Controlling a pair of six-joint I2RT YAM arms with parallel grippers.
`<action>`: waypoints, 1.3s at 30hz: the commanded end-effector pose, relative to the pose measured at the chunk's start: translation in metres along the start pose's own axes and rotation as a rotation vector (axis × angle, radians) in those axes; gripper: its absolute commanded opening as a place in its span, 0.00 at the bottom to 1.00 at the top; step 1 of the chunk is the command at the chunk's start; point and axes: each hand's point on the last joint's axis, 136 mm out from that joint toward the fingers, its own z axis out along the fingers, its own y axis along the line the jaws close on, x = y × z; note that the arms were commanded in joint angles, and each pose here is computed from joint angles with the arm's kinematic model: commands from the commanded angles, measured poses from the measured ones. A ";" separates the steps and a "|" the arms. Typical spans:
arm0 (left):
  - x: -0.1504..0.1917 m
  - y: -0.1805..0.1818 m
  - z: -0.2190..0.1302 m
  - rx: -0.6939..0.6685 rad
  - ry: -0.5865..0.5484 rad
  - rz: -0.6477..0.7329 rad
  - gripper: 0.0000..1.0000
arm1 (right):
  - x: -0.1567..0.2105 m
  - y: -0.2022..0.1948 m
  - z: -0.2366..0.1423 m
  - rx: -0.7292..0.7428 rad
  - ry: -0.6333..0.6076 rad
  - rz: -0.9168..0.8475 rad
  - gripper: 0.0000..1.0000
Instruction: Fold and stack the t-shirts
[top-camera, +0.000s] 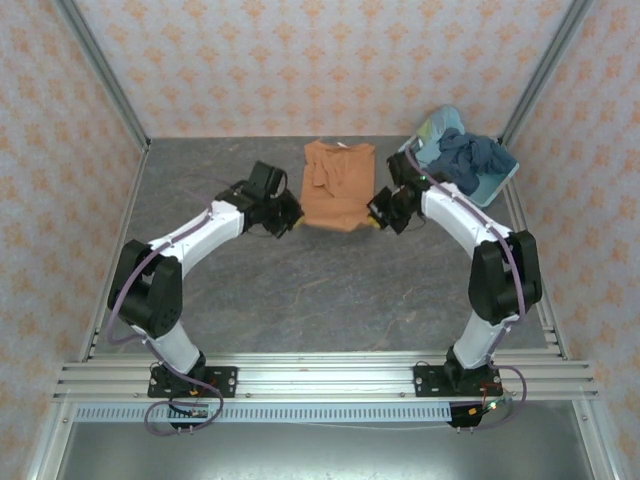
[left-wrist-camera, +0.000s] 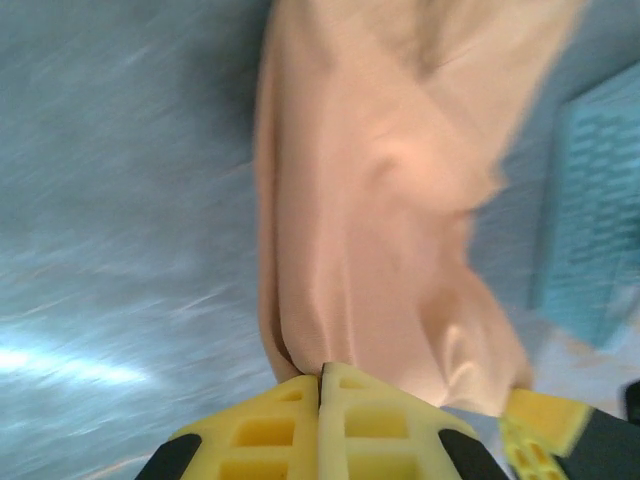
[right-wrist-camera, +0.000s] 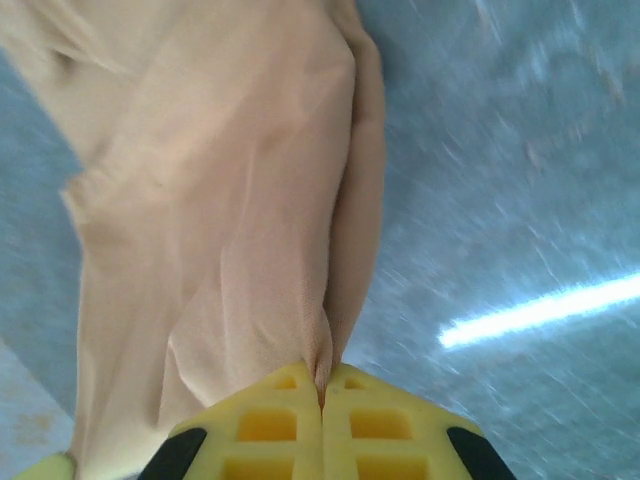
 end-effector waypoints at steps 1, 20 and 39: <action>0.041 0.050 0.000 -0.126 0.073 0.060 0.00 | 0.047 -0.029 0.008 0.029 0.104 0.012 0.00; 0.158 0.099 -0.103 -0.168 0.144 0.545 0.00 | 0.181 -0.107 -0.063 0.141 0.363 -0.218 0.00; 0.088 0.034 -0.141 -0.011 -0.166 0.323 0.00 | 0.146 -0.010 -0.101 -0.075 0.256 -0.088 0.00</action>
